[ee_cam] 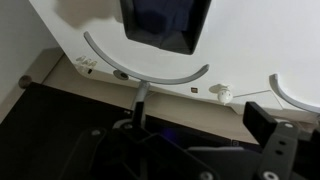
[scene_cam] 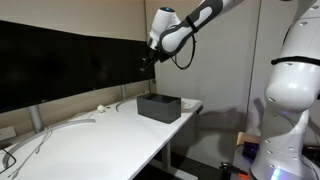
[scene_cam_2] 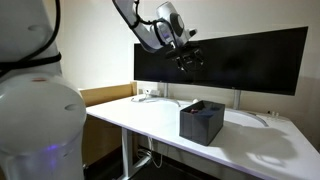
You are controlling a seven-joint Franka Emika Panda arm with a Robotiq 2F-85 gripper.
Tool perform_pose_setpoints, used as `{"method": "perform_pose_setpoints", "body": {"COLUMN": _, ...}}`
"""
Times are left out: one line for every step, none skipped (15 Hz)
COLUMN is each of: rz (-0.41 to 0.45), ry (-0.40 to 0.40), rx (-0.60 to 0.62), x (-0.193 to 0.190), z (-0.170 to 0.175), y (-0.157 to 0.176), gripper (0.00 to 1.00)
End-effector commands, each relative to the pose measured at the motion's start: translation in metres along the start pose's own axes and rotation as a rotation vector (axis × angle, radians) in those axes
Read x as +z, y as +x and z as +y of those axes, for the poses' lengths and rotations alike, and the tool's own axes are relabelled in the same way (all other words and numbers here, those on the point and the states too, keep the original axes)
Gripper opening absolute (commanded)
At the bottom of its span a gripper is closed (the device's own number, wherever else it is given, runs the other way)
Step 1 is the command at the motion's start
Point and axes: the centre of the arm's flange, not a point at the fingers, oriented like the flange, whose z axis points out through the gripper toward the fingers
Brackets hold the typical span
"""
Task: Pick up the clothes from the box and put them on the table
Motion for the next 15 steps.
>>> {"method": "perform_pose_setpoints", "body": {"rz": -0.026, "ry": -0.023, "rx": 0.028, "x": 0.037, "z": 0.03, "y": 0.013, "gripper": 1.0}}
{"method": "perform_pose_setpoints", "body": {"rz": -0.043, "ry": -0.018, "rx": 0.035, "x": 0.045, "z": 0.038, "y": 0.012, "gripper": 1.0}}
{"method": "perform_pose_setpoints", "body": {"rz": -0.057, "ry": -0.027, "rx": 0.049, "x": 0.055, "z": 0.046, "y": 0.01, "gripper": 1.0}}
{"method": "perform_pose_setpoints", "body": {"rz": -0.069, "ry": -0.036, "rx": 0.062, "x": 0.064, "z": 0.053, "y": 0.01, "gripper": 1.0}}
{"method": "perform_pose_setpoints", "body": {"rz": -0.085, "ry": -0.035, "rx": 0.074, "x": 0.072, "z": 0.057, "y": 0.011, "gripper": 1.0}}
{"method": "perform_pose_setpoints", "body": {"rz": -0.097, "ry": -0.034, "rx": 0.081, "x": 0.08, "z": 0.062, "y": 0.011, "gripper": 1.0}}
{"method": "perform_pose_setpoints", "body": {"rz": -0.112, "ry": -0.027, "rx": 0.082, "x": 0.086, "z": 0.064, "y": 0.011, "gripper": 1.0}}
{"method": "perform_pose_setpoints", "body": {"rz": -0.131, "ry": -0.008, "rx": 0.074, "x": 0.094, "z": 0.065, "y": 0.009, "gripper": 1.0}}
{"method": "perform_pose_setpoints", "body": {"rz": -0.145, "ry": 0.009, "rx": 0.068, "x": 0.1, "z": 0.063, "y": 0.008, "gripper": 1.0}}
{"method": "perform_pose_setpoints", "body": {"rz": -0.167, "ry": 0.035, "rx": 0.055, "x": 0.108, "z": 0.059, "y": 0.006, "gripper": 1.0}}
{"method": "perform_pose_setpoints", "body": {"rz": -0.192, "ry": 0.048, "rx": 0.052, "x": 0.115, "z": 0.052, "y": 0.007, "gripper": 1.0}}
{"method": "perform_pose_setpoints", "body": {"rz": -0.208, "ry": 0.052, "rx": 0.051, "x": 0.122, "z": 0.048, "y": 0.004, "gripper": 1.0}}
{"method": "perform_pose_setpoints", "body": {"rz": -0.224, "ry": 0.047, "rx": 0.047, "x": 0.127, "z": 0.047, "y": 0.001, "gripper": 1.0}}
{"method": "perform_pose_setpoints", "body": {"rz": -0.24, "ry": 0.042, "rx": 0.047, "x": 0.133, "z": 0.046, "y": -0.001, "gripper": 1.0}}
{"method": "perform_pose_setpoints", "body": {"rz": -0.256, "ry": 0.042, "rx": 0.046, "x": 0.138, "z": 0.046, "y": -0.002, "gripper": 1.0}}
